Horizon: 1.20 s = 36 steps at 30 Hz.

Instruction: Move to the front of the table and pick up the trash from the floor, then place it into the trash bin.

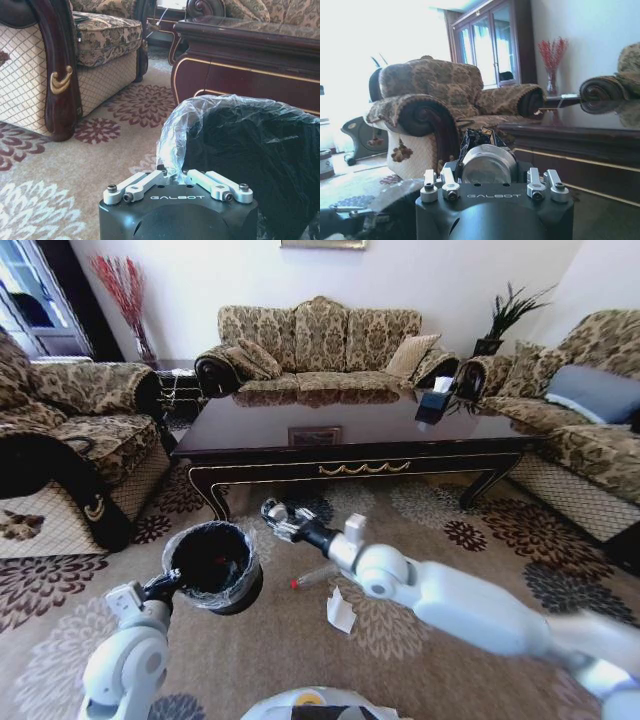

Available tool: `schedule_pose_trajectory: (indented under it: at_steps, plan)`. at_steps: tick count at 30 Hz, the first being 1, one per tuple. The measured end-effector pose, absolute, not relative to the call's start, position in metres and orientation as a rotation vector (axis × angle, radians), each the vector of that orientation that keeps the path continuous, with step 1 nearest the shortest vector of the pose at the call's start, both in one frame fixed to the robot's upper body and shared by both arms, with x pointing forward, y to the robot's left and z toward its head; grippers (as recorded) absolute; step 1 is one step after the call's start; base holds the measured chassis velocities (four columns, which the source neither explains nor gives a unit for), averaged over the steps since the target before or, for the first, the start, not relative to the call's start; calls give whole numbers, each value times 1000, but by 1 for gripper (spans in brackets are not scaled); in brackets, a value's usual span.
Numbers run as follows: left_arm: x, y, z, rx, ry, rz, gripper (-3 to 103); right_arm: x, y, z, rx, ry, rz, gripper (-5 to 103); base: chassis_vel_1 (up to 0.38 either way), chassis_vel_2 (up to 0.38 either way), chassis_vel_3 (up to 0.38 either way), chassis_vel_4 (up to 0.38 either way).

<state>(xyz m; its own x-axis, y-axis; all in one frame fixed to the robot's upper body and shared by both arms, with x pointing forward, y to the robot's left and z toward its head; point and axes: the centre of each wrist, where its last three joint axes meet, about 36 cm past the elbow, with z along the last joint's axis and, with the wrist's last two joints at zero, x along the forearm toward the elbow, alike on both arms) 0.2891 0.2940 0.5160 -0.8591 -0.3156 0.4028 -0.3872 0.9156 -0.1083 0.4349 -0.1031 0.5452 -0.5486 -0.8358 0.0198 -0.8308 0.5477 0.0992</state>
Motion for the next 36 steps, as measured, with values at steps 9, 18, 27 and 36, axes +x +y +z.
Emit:
schedule_pose_trajectory:
  at_steps: [9,18,27,36]
  plan:
    - [297,296,517,504,-2702,270,3,436,-73,516,1626,-2653,46,58,0,0,0,0]
    - [301,296,513,498,-2693,271,3,432,-56,495,1717,-2643,93,58,0,0,0,0]
    - [304,298,512,497,-2693,259,3,430,-49,491,1682,-2653,91,76,0,0,0,0]
    - [306,297,511,492,-2690,270,3,432,-45,489,1659,-2646,97,100,0,0,0,0]
